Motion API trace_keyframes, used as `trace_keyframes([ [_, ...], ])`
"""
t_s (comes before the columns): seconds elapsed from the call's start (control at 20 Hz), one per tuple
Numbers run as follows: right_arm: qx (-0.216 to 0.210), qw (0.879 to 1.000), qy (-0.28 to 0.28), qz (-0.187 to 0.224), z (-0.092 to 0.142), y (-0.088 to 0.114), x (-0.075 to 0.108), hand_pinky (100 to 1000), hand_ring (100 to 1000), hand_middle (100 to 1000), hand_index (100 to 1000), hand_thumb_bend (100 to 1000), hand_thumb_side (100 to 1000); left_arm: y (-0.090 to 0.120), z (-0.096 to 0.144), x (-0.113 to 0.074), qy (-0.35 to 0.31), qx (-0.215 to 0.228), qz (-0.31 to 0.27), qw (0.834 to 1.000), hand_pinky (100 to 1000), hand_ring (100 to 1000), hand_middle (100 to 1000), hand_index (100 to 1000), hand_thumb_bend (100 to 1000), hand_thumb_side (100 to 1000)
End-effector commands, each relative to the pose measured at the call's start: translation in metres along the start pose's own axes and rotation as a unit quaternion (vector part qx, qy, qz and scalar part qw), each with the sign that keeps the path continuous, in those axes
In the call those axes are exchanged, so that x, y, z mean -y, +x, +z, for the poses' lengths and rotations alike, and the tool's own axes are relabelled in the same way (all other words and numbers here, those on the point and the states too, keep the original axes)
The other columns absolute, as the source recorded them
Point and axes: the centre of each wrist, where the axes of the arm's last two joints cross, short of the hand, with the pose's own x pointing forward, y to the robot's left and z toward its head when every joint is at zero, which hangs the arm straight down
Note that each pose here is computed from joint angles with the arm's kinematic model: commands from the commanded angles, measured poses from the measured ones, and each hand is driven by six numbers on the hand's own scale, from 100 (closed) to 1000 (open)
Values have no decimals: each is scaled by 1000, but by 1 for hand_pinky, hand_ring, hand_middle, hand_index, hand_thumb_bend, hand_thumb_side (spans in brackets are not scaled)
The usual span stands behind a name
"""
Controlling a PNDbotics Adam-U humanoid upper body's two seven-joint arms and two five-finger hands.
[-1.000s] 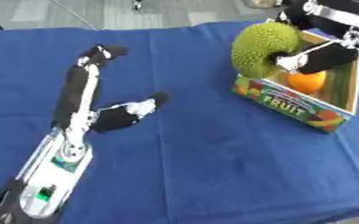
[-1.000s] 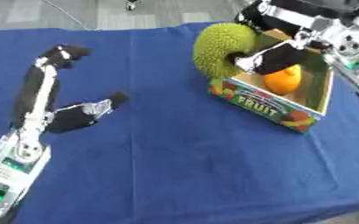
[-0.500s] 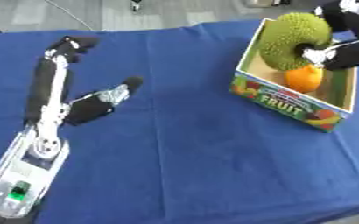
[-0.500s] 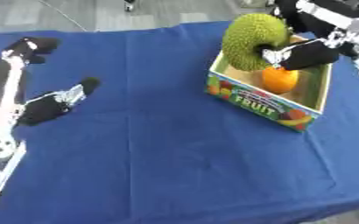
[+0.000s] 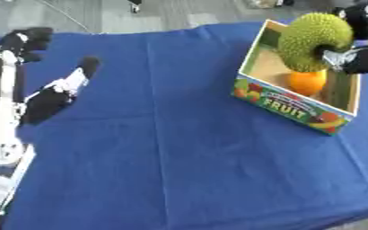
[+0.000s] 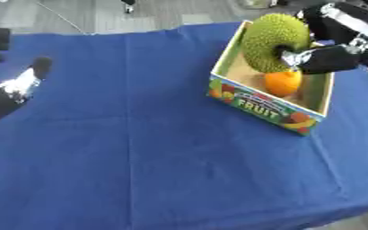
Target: Pick up the objects with one hand, pass them to the other hand, and then place them into the box on the other side of the table.
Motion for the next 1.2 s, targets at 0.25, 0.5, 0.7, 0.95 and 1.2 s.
trace_keyframes([
  [0.25,-30,997,-76,12,3,-9,14,571,490,451,562,100,100,27,-10,-32,91,32,63,993,734,741,679,780,681,584],
  [0.5,-58,990,-126,25,3,-31,23,573,492,453,563,100,100,43,-12,-46,124,58,82,987,733,741,677,779,683,574],
  [0.7,-76,984,-160,28,3,-47,29,570,494,456,567,100,100,51,-11,-51,126,72,90,985,728,738,674,778,682,574],
  [0.95,-98,976,-191,27,4,-64,33,572,500,463,575,100,100,61,-10,-52,115,86,99,985,725,734,670,775,681,575],
  [1.2,-118,973,-196,23,7,-82,29,586,523,490,608,100,121,68,-8,-54,113,98,108,983,724,732,670,773,681,575],
])
